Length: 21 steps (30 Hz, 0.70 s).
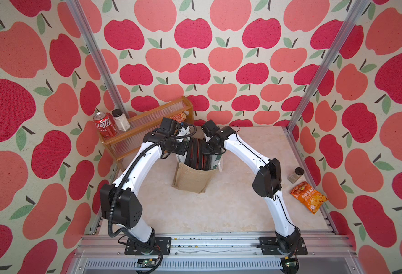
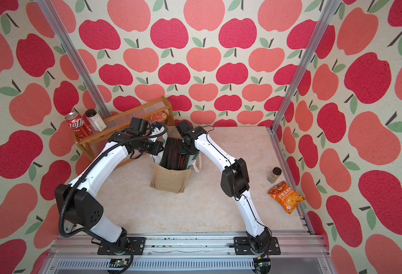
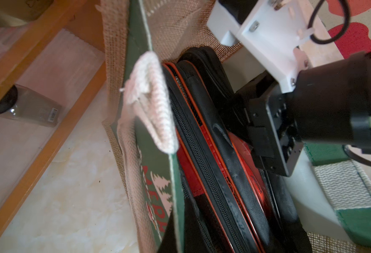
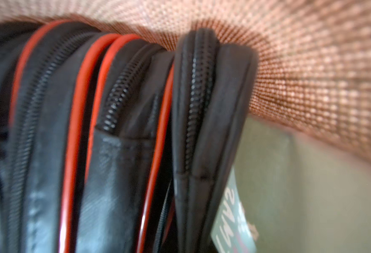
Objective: Remove the ping pong set from the canvas bag
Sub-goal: Pick up the ping pong set from the canvas bag.
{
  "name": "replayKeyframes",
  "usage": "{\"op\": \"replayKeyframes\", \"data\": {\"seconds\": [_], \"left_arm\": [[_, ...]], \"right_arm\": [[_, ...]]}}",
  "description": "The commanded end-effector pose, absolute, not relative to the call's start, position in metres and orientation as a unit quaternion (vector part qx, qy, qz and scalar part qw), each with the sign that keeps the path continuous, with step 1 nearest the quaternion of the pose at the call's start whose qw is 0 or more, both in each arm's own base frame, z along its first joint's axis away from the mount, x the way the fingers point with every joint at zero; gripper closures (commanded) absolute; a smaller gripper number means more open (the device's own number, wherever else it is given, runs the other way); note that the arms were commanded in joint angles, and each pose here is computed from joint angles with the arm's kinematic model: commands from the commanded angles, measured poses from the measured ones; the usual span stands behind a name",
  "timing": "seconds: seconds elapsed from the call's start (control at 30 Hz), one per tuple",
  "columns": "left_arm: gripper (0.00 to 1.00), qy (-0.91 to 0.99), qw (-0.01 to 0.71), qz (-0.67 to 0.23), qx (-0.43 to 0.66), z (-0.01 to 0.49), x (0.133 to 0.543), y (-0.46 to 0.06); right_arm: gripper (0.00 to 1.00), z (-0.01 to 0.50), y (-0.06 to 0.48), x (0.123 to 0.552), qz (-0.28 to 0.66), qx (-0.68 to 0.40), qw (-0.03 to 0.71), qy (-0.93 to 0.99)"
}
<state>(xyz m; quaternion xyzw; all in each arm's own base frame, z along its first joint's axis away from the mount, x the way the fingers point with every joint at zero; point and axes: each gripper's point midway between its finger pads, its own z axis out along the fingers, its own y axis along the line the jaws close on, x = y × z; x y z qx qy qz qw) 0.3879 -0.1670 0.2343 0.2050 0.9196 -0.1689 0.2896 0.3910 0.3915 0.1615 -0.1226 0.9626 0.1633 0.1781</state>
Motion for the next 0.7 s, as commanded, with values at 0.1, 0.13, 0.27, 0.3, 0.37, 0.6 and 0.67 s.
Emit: {"op": "replayKeyframes", "data": {"seconds": [0.1,0.13,0.27,0.3,0.37,0.6,0.67], "left_arm": [[1.0,0.917,0.32,-0.145,0.187,0.239,0.41,-0.145],[1.0,0.918,0.317,-0.147,0.19,0.237,0.408,-0.144],[1.0,0.917,0.306,-0.154,0.202,0.233,0.401,-0.146],[1.0,0.916,0.304,-0.159,0.206,0.234,0.4,-0.148],[1.0,0.915,0.302,-0.165,0.211,0.234,0.398,-0.15],[1.0,0.918,0.3,-0.152,0.211,0.231,0.397,-0.143],[1.0,0.919,0.299,-0.15,0.209,0.229,0.396,-0.139]], "right_arm": [[1.0,0.315,0.405,0.38,0.262,-0.185,0.309,0.895],[1.0,0.322,0.405,0.379,0.265,-0.187,0.316,0.892],[1.0,0.34,0.406,0.373,0.272,-0.194,0.334,0.882],[1.0,0.34,0.407,0.372,0.271,-0.195,0.334,0.881],[1.0,0.338,0.409,0.37,0.269,-0.199,0.333,0.881],[1.0,0.385,0.399,0.362,0.262,-0.217,0.395,0.853],[1.0,0.404,0.39,0.363,0.26,-0.215,0.42,0.842]]}}
